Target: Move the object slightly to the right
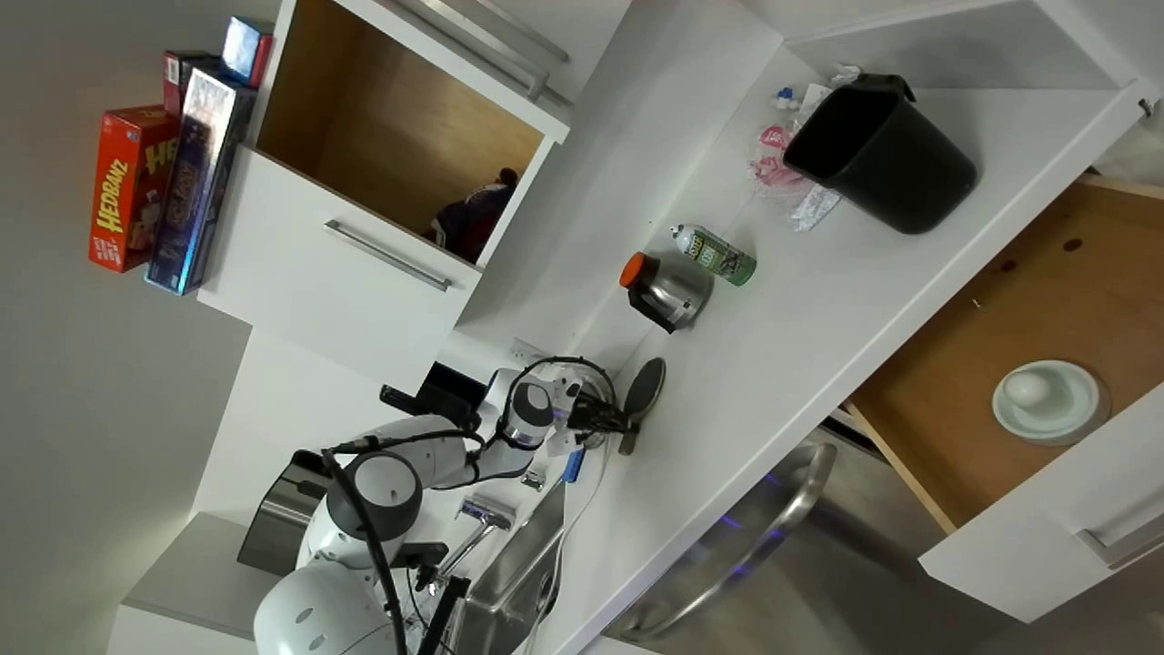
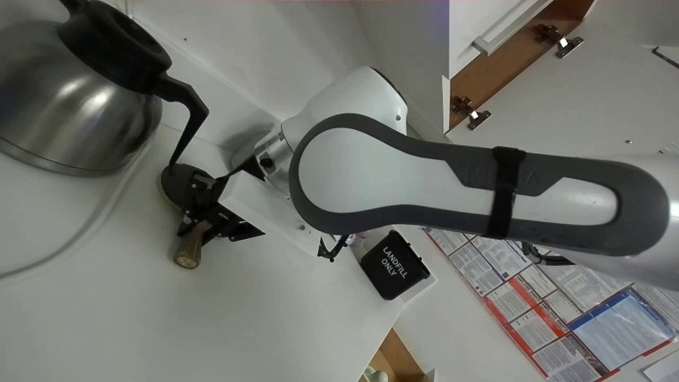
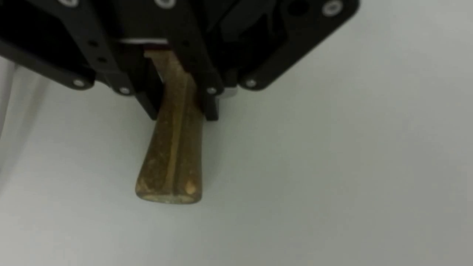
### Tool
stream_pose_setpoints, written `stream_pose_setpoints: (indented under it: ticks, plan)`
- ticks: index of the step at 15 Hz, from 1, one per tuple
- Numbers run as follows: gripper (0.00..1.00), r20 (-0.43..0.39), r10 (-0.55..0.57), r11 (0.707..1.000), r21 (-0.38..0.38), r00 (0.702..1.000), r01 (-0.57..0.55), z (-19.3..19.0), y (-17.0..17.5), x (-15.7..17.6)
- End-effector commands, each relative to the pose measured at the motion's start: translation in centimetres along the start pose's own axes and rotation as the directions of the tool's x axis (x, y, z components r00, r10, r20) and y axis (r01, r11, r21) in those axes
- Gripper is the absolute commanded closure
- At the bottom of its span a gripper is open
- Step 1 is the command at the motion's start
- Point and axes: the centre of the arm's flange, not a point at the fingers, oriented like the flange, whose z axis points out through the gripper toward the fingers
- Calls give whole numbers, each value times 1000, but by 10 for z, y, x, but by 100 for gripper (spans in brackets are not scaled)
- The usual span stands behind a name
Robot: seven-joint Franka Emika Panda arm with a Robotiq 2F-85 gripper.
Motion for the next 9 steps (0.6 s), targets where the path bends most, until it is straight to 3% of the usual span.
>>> stream_pose_setpoints:
  ticks: [1, 6, 9]
  plan:
    - [92, -28, -4, 999, -47, 1000, 2, -33, 22, -12]
    - [92, -67, 3, 998, -69, 998, -7, -89, 64, -38]
    - [92, -118, 109, 991, -60, 987, -116, -120, 97, -51]
